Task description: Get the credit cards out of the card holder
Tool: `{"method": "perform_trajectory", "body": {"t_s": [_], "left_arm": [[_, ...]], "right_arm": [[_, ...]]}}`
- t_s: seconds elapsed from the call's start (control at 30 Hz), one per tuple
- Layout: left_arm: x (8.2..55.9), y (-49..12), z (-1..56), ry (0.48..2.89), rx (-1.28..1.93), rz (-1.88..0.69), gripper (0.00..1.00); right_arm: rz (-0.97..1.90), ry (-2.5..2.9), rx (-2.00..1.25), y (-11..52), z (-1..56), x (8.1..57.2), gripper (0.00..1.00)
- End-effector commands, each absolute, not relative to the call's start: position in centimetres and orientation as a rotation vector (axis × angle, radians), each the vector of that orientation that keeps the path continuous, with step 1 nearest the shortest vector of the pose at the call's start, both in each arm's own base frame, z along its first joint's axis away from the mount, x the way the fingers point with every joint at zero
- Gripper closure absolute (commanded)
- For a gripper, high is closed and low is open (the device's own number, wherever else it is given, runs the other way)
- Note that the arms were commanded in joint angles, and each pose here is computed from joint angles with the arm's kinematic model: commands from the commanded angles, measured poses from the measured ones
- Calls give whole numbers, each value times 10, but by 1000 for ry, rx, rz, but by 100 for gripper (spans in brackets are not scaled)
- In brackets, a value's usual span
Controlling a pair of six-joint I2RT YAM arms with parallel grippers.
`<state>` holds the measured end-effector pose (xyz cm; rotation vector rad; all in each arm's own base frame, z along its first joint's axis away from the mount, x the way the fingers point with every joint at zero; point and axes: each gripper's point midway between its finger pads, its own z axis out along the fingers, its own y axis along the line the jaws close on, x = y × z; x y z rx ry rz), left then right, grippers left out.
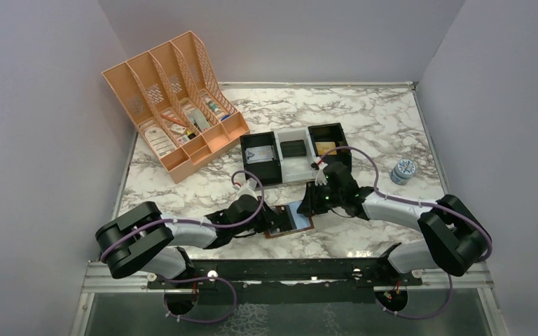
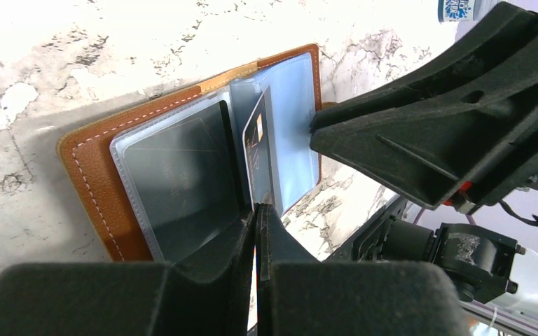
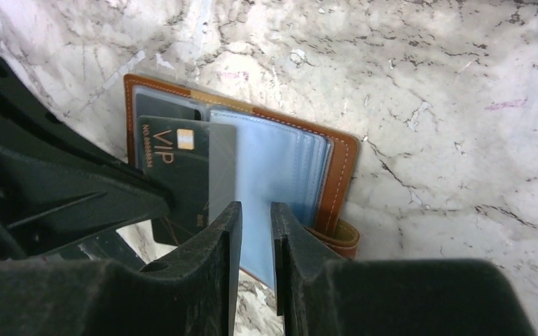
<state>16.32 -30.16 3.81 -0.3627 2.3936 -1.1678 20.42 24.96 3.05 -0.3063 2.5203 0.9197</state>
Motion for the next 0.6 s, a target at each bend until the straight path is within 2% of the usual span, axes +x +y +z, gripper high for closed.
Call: {"method": "perform_trajectory", "body": {"t_s": [0.0,0.13,0.43,0.57], "left_arm": [[167,-303,36,2392,-358,-1140,94],[168,-304,36,2393,-360,-1137,93],[170,-313,40,2393,-329,-1155,76],[171,-323,41,2413,-296,-1174,74]], "right_arm": [[989,2415,-441,256,57,202,77],[1082,2384,-510,268,68,199,77],[1070,2591,-426,262,16,183,77],[1018,2638,-389,255,3,181,77]]}}
